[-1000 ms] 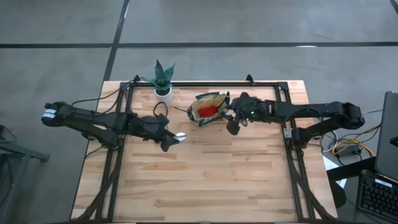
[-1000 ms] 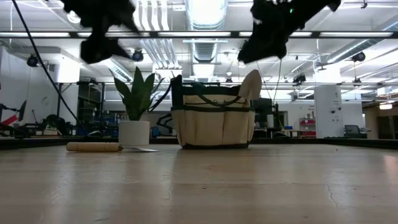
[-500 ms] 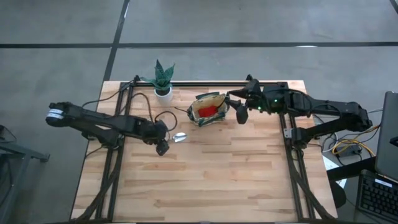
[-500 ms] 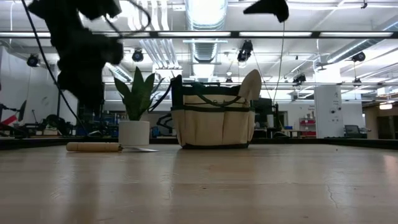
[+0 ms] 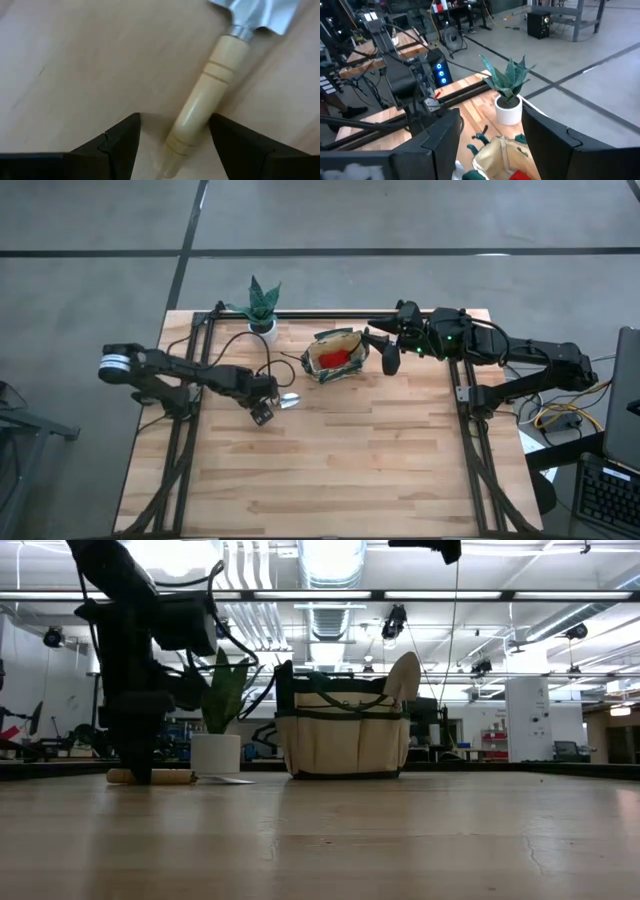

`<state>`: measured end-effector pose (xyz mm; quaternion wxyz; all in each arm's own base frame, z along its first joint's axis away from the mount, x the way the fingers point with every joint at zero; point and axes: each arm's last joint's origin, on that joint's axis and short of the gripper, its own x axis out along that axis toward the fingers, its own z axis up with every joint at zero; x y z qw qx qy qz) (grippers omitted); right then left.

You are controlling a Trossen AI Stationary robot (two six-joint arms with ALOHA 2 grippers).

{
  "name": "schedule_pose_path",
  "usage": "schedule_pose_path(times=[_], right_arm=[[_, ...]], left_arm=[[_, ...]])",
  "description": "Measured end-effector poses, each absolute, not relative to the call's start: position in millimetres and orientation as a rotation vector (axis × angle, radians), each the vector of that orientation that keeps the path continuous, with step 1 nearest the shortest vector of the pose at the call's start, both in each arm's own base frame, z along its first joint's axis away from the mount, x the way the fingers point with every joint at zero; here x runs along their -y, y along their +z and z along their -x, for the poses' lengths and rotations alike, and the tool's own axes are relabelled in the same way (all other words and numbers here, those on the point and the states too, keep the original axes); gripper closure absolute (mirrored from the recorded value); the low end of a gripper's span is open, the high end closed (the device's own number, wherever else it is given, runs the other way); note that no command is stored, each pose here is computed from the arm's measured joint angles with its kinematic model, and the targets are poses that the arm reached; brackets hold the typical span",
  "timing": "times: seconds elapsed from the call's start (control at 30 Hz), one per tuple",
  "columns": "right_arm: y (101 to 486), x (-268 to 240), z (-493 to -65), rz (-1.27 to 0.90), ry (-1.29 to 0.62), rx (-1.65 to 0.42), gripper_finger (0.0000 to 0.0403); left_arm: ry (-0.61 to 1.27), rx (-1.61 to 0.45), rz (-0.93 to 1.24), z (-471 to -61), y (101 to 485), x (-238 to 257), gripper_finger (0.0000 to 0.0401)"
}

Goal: Pick & Place Garden tools in Gardening bag
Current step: Put the brown trowel into the white bag

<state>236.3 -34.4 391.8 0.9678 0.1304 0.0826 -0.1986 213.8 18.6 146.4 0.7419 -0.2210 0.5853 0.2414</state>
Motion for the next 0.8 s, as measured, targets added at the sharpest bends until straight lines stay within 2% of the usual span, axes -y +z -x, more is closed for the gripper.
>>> schedule_pose_path(times=[0.17, 0.43, 0.67, 0.8], right_arm=[[388.5, 33.7, -236.8, -0.295, -0.397, -0.176, 0.0207], [388.4, 28.8, -237.6, -0.303, -0.354, -0.18, 0.0217], [388.1, 28.2, -237.6, -0.321, -0.352, -0.18, 0.0225], [388.3, 27.0, -238.0, -0.338, -0.323, -0.18, 0.0229]], left_arm=[[0.493, -1.322, 0.481, -217.7, 140.0, -18.4, 0.0204], [0.409, -1.257, 0.579, -218.7, 151.8, -15.4, 0.0337], [0.194, -1.065, 0.714, -227.3, 181.9, -7.9, 0.0338], [0.009, -0.874, 0.834, -234.6, 207.0, -4.3, 0.0338]])
